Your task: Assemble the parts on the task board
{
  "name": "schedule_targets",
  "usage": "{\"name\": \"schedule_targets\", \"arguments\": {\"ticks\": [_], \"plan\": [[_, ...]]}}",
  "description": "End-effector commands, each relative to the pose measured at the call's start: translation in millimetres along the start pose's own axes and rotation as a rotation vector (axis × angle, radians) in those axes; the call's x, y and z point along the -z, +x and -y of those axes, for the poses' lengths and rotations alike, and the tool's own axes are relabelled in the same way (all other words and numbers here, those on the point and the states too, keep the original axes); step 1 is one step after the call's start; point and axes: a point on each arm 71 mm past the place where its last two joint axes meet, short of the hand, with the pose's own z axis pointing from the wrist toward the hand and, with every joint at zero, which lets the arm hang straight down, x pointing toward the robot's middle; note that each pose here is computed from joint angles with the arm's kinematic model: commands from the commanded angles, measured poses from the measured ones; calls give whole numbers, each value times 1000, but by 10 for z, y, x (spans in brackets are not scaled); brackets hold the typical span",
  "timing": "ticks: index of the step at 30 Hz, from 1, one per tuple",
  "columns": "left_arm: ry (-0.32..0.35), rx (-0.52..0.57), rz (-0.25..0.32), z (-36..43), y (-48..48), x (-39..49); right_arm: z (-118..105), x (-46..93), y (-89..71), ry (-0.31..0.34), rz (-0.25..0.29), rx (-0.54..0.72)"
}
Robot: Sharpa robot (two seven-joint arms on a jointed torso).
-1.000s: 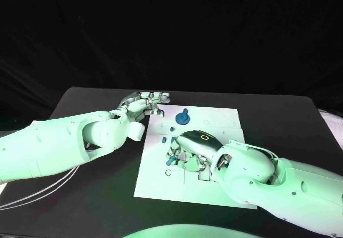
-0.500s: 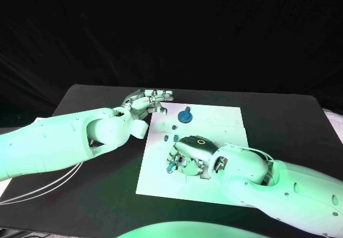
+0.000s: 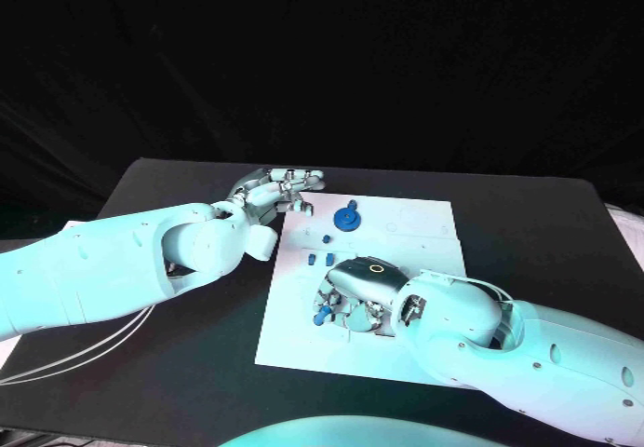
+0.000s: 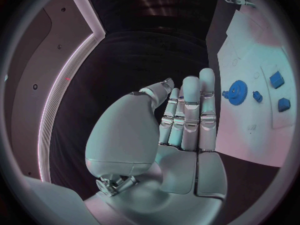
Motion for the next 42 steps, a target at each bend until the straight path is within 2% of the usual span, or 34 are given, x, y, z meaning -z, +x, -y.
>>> {"name": "schedule_targets", "arguments": {"ticks": [1, 16, 21, 34, 38, 42], "plan": [[4, 10, -20, 4, 22, 0, 1, -2, 26, 10, -23, 43], [3, 10, -20, 5, 20, 5, -33, -74, 118, 22, -71, 92], [3, 10, -20, 5, 20, 5, -37, -93, 141, 21, -72, 90], [1, 9, -20, 3, 14, 3, 21, -62, 86, 46, 31, 55], [0, 9, -19, 1, 11, 3, 32, 0, 55, 43, 67, 34], [0, 10, -19, -2, 5, 6, 71, 121, -26, 46, 112, -4]]}}
